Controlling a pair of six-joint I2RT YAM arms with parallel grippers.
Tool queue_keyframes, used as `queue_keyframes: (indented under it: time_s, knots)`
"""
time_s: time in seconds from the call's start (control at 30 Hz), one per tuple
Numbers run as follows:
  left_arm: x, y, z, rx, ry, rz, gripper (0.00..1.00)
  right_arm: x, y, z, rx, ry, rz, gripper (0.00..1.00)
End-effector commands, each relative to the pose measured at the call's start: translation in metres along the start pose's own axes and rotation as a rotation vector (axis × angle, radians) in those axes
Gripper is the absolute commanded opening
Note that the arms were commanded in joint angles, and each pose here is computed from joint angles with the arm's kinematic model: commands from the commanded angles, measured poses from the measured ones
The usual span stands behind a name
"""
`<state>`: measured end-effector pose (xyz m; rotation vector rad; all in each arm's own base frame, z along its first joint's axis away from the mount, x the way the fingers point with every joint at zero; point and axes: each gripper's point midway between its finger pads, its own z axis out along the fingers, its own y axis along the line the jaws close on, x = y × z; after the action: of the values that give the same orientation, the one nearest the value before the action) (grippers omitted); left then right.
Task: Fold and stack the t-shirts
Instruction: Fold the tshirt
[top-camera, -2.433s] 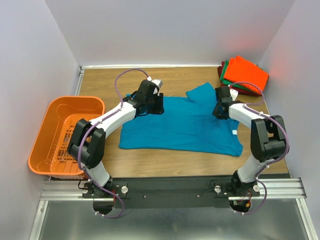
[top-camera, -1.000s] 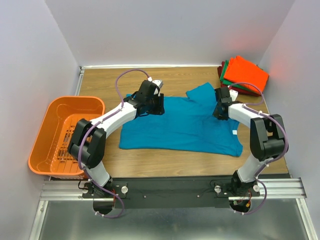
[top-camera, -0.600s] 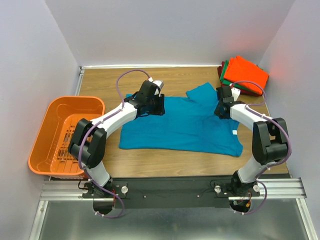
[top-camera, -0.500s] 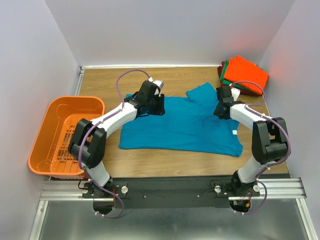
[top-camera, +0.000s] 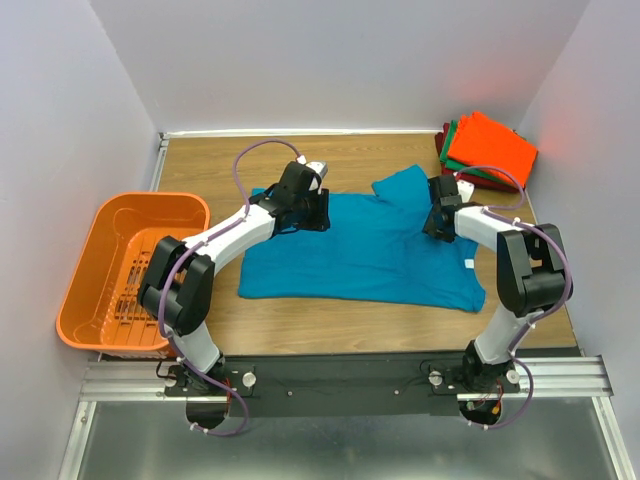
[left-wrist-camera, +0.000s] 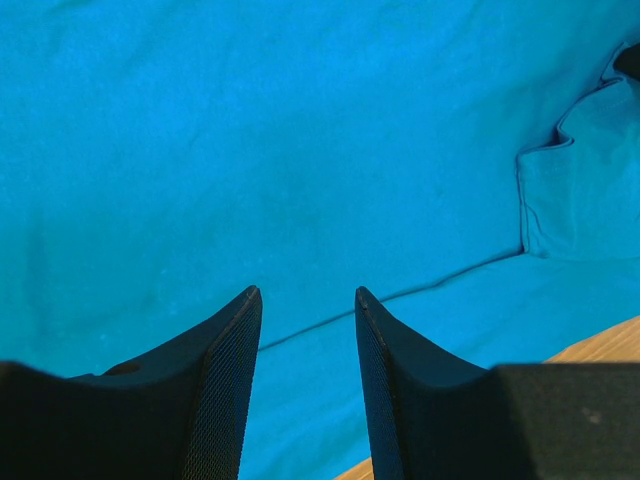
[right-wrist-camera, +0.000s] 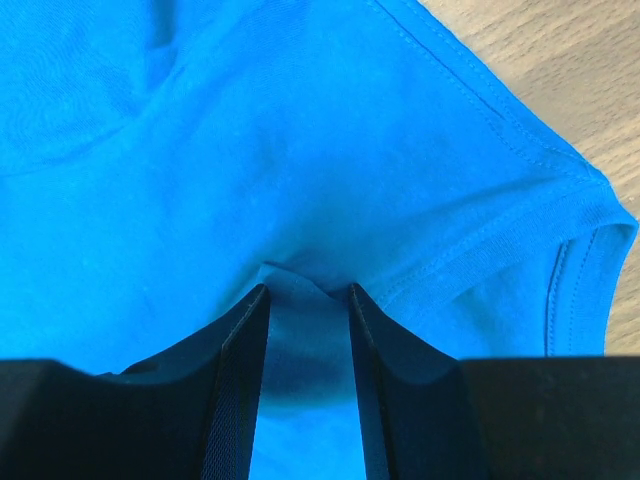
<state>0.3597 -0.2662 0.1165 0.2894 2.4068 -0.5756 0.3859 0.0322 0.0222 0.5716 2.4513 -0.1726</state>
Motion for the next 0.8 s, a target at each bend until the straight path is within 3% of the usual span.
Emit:
queue_keyframes:
  time_s: [0.0, 0.17, 0.27, 0.4, 0.77]
  knots:
    - [0.010, -0.003, 0.006, 0.014, 0.023, 0.005, 0.50, -0.003, 0.005, 0.006, -0.004, -0.004, 0.009, 0.45]
    - [0.009, -0.003, 0.006, 0.015, 0.021, 0.005, 0.50, -0.004, 0.004, 0.005, -0.001, -0.009, 0.015, 0.41]
    - [0.011, -0.003, 0.006, 0.014, 0.026, 0.005, 0.50, -0.006, 0.006, 0.001, -0.013, -0.014, 0.020, 0.29]
    - [0.012, -0.003, 0.008, 0.016, 0.030, 0.005, 0.50, -0.007, 0.004, -0.002, -0.010, -0.020, 0.021, 0.23]
    - [0.014, -0.002, 0.010, 0.011, 0.037, 0.003, 0.50, -0.015, -0.001, -0.016, -0.015, -0.054, 0.034, 0.18]
